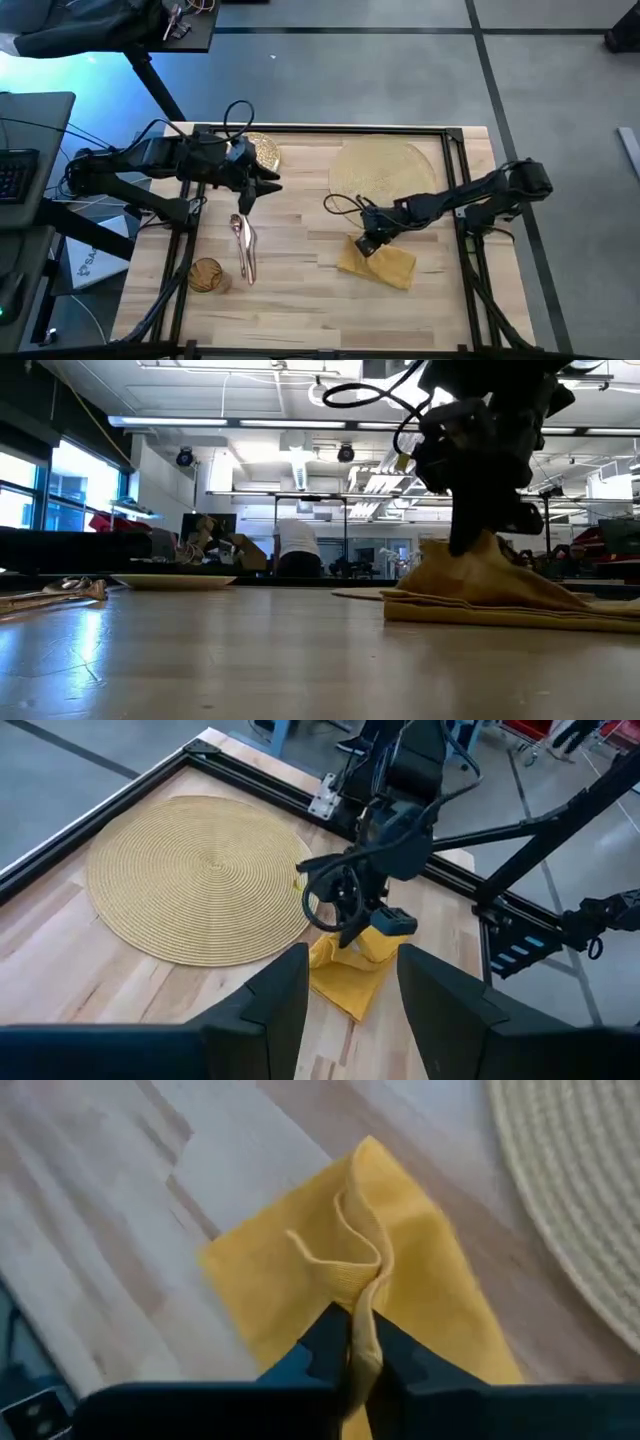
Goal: Set table place
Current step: Fold the yellow table napkin on the table
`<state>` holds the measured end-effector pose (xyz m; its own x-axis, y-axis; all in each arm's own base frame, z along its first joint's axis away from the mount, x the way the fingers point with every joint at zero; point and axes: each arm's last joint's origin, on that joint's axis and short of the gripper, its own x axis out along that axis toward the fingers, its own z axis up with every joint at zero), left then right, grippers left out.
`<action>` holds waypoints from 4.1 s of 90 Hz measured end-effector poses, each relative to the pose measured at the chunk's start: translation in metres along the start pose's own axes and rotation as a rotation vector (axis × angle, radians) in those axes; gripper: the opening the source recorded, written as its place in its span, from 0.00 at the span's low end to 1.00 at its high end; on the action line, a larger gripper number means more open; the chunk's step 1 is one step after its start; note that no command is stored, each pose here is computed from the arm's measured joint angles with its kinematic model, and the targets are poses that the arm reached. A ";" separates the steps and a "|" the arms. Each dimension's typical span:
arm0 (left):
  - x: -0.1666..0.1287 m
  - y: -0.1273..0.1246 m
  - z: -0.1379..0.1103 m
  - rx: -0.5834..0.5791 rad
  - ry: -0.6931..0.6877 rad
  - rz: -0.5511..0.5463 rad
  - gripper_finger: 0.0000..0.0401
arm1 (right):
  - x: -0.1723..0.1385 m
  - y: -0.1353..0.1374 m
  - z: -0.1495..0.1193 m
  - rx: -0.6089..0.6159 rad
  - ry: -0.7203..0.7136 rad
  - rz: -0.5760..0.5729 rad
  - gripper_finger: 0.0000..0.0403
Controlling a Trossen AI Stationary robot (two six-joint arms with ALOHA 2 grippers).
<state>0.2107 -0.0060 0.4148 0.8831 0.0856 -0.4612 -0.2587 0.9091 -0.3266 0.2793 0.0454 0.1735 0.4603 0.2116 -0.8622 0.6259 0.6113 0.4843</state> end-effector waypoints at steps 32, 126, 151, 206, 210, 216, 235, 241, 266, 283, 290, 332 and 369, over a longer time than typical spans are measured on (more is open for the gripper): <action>0.000 0.000 0.000 0.027 -0.007 0.012 0.35 | -0.086 0.044 0.026 -0.033 0.015 0.324 0.00; 0.000 0.001 0.000 0.029 -0.016 0.037 0.35 | 0.003 0.064 0.048 -0.462 0.120 -0.210 0.02; 0.000 0.001 0.000 0.053 -0.015 0.037 0.35 | 0.002 0.057 0.035 -0.618 0.253 -0.289 0.08; 0.000 0.001 0.000 0.054 -0.015 0.038 0.35 | 0.001 0.058 0.023 -0.854 0.329 -0.314 0.07; 0.000 0.001 0.000 0.055 -0.015 0.038 0.35 | 0.001 0.058 0.023 -0.857 0.327 -0.315 0.03; 0.000 0.001 0.000 0.055 -0.015 0.038 0.35 | 0.004 0.058 0.023 -0.835 0.316 -0.333 0.03; 0.000 0.001 0.000 0.055 -0.012 0.039 0.35 | 0.013 0.061 0.017 -0.897 0.346 -0.303 0.16; 0.000 0.001 0.000 0.056 -0.009 0.040 0.35 | 0.017 0.063 0.012 -0.980 0.344 -0.283 0.23; 0.000 0.002 -0.002 0.032 0.004 0.046 0.35 | 0.038 0.035 -0.016 -1.067 0.405 -0.397 0.32; 0.000 0.002 -0.002 0.012 0.004 0.046 0.35 | 0.048 0.034 -0.025 -1.111 0.340 -0.367 0.24; 0.000 0.002 -0.002 -0.001 0.003 0.046 0.35 | 0.050 0.036 -0.025 -1.110 0.297 -0.383 0.22; 0.009 0.002 -0.002 -0.036 0.013 0.077 0.35 | 0.056 0.029 -0.027 -1.060 0.326 -0.341 0.01; 0.039 -0.002 -0.009 0.076 0.123 0.047 0.35 | -0.045 0.074 0.011 -0.733 0.482 0.109 0.00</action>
<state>0.2418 -0.0079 0.3902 0.8151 0.0829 -0.5734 -0.2644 0.9339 -0.2409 0.3122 0.0727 0.2503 0.0753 0.4944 -0.8659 -0.0432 0.8692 0.4926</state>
